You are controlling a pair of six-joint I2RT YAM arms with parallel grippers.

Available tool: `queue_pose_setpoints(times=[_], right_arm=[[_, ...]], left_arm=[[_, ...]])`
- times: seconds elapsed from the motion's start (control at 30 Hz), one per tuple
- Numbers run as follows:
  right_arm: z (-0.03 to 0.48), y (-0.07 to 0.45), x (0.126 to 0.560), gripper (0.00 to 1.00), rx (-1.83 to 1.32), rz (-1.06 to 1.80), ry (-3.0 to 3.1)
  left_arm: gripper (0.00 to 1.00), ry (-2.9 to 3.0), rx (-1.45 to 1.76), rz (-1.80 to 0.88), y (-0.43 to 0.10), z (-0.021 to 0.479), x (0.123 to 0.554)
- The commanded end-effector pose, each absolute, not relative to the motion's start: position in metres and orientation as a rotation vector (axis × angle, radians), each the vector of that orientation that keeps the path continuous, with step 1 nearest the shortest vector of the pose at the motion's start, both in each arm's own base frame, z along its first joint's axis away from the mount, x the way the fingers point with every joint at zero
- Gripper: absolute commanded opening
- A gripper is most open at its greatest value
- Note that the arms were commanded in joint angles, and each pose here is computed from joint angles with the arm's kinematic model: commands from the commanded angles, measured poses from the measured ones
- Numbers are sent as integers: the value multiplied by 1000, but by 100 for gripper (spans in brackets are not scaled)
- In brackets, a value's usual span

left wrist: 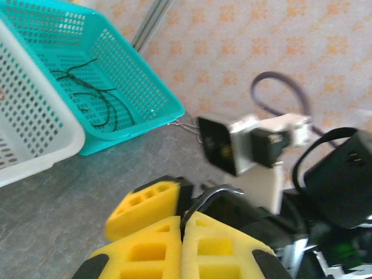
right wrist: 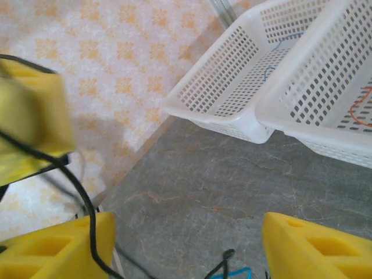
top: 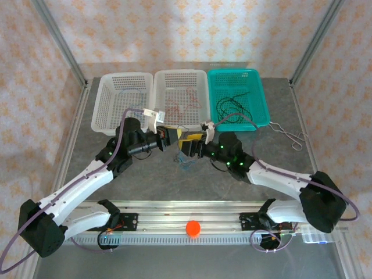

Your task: Untangle the cables

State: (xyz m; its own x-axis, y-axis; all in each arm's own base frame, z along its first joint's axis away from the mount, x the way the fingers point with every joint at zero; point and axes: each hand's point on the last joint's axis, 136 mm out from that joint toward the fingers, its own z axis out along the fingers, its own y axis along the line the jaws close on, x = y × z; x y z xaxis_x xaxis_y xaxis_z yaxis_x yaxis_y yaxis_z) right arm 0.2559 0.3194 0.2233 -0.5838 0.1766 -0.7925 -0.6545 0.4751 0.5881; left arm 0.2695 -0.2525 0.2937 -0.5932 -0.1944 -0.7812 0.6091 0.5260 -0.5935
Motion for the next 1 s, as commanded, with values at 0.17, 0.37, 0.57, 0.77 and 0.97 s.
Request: queue_pose_setpoints(times=[0.17,0.37,0.57,0.77,0.97], right_arm=[[205,325,273,54,-226,1227,1881],[159,319,271,46,-160,1173,2009],[118,288,276,35,-23,982,2130],[123,256,273,37,46,857,2117],[163,219,272,42,54,721,2031]], left_arm=[[0,1768,410,-1236,-264,350,250],[0,1760,364,-1140,-255,361,261],[0,1783,274,-995,-239,364,280],[0,1802,223,-893,-225,366,291],[0,1866,122,-734,-199,356,310]])
